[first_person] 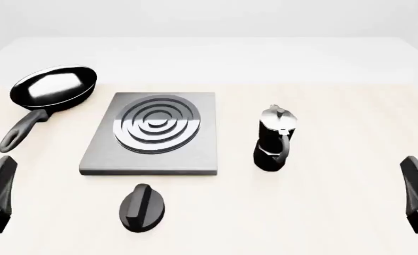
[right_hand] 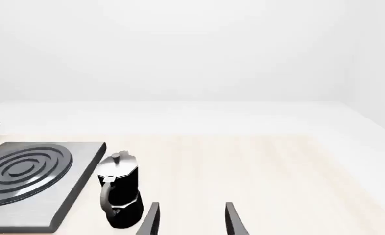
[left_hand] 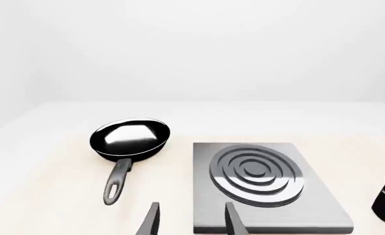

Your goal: Turn on the stove and put the frying pan on it.

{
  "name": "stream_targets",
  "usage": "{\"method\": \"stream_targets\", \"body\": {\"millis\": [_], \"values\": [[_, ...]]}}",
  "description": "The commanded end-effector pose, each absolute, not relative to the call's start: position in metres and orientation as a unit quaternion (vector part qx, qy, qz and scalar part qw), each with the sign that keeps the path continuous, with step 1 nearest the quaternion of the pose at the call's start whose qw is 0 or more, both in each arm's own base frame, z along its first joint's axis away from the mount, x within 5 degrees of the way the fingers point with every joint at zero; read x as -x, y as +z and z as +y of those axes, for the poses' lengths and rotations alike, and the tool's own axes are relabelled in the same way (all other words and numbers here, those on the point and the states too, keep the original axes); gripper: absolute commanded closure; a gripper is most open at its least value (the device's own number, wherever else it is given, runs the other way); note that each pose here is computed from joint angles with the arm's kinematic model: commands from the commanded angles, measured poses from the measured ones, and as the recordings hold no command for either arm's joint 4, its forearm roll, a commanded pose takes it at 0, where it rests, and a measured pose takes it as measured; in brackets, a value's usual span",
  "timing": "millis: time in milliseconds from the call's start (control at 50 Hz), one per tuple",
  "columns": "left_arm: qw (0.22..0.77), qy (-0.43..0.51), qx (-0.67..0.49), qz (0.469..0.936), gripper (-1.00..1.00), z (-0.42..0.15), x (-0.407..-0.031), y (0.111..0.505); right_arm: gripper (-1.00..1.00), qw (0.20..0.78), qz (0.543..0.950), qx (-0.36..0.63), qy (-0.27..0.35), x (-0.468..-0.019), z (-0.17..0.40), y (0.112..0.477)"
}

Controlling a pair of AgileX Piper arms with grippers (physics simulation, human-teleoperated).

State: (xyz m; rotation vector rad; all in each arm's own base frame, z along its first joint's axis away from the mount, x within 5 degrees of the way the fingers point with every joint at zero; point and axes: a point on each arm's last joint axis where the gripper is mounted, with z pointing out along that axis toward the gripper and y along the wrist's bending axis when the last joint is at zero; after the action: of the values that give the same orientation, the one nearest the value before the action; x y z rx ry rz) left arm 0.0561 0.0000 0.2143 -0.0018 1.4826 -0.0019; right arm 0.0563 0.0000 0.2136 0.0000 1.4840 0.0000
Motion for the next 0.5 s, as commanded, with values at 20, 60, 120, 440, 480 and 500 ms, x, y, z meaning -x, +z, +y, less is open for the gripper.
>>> {"method": "stream_targets", "body": {"millis": [20,60,120,440,480,500], "values": [[0.736,-0.009,0.008,0.677,-1.0,0.0,-0.056,0.215,-1.0,0.737,0.676,0.0,0.0,-0.057,0.0,0.214],[0.734,-0.014,0.009,0.679,-1.0,0.0,-0.057,0.215,-1.0,0.737,0.676,0.0,0.0,-0.057,0.0,0.214],[0.715,-0.022,-0.01,0.699,-1.0,-0.003,-0.064,0.212,-1.0,0.737,0.676,0.0,0.0,-0.057,0.0,0.214],[0.669,-0.08,-0.091,0.734,-1.0,-0.015,-0.061,0.228,-1.0,0.737,0.676,0.0,0.0,-0.057,0.0,0.214],[0.655,-0.086,-0.107,0.743,-1.0,-0.017,-0.062,0.228,-1.0,0.737,0.676,0.0,0.0,-0.057,0.0,0.214],[0.65,-0.09,-0.11,0.746,-1.0,-0.018,-0.062,0.229,-1.0,0.737,0.676,0.0,0.0,-0.057,0.0,0.214]]}}
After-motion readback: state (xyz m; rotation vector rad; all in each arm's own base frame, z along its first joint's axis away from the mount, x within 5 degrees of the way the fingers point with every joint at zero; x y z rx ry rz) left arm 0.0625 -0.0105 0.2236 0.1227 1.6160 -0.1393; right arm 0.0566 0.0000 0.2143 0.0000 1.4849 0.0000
